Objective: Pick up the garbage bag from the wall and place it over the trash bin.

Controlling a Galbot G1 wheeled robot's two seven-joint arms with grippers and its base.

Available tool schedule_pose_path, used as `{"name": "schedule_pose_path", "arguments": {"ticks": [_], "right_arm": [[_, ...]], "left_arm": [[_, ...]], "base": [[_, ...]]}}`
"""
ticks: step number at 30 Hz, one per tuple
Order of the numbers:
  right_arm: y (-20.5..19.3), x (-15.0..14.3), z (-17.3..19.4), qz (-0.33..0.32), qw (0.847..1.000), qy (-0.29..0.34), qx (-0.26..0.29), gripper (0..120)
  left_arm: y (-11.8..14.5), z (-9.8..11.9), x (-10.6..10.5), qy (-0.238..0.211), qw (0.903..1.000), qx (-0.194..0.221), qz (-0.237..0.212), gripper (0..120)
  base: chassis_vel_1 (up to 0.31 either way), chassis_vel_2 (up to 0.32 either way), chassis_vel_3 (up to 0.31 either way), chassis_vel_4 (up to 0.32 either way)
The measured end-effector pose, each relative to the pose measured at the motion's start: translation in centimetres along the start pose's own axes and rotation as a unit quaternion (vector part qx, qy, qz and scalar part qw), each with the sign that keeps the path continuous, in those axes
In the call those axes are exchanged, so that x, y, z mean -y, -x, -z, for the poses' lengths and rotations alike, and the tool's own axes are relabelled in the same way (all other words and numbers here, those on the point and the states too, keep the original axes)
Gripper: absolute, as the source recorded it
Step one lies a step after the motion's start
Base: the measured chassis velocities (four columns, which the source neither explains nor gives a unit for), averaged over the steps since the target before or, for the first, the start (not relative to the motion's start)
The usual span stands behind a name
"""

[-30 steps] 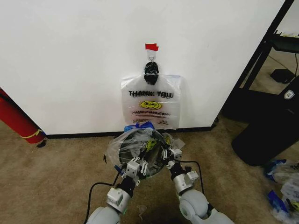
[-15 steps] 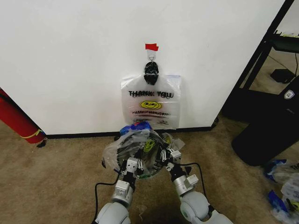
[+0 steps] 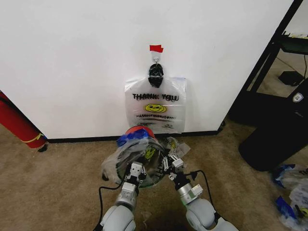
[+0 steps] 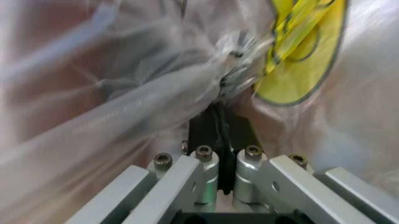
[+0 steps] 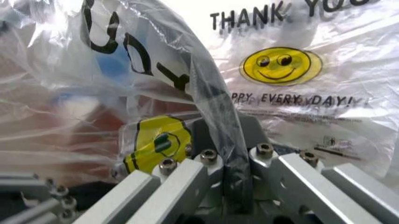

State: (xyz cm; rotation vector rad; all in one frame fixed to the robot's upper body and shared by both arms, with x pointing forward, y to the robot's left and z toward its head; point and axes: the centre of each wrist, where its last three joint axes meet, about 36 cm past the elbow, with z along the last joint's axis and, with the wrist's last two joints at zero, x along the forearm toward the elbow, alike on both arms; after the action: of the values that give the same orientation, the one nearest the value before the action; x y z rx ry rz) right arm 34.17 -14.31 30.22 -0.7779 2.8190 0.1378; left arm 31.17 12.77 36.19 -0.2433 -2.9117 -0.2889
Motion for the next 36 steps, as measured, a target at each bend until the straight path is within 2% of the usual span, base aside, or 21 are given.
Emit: {"name": "schedule_pose_path", "arguments": {"ticks": [10,20,36], "right_arm": [[-0.2,-0.6,-0.2,0.007,1.0,0.005,-0.001,0],[-0.4,-1.1,-0.7,0.016,1.0,0.009,-0.005,0],[-1.1,-1.9,-1.1,0.044,0.999,0.021,-0.003,0]], "left_arm": [[1.9,0.0,1.0,0.011,0.9994,-0.02,0.026,0],[4.4,0.0,0.8,0.018,0.9976,-0.043,0.051,0],[7.9,0.7,0.4,0.023,0.9968,-0.035,0.068,0]], "base": [[0.0,0.0,0.0,0.0],[0.0,0.0,0.0,0.0],[0.0,0.0,0.0,0.0]]}}
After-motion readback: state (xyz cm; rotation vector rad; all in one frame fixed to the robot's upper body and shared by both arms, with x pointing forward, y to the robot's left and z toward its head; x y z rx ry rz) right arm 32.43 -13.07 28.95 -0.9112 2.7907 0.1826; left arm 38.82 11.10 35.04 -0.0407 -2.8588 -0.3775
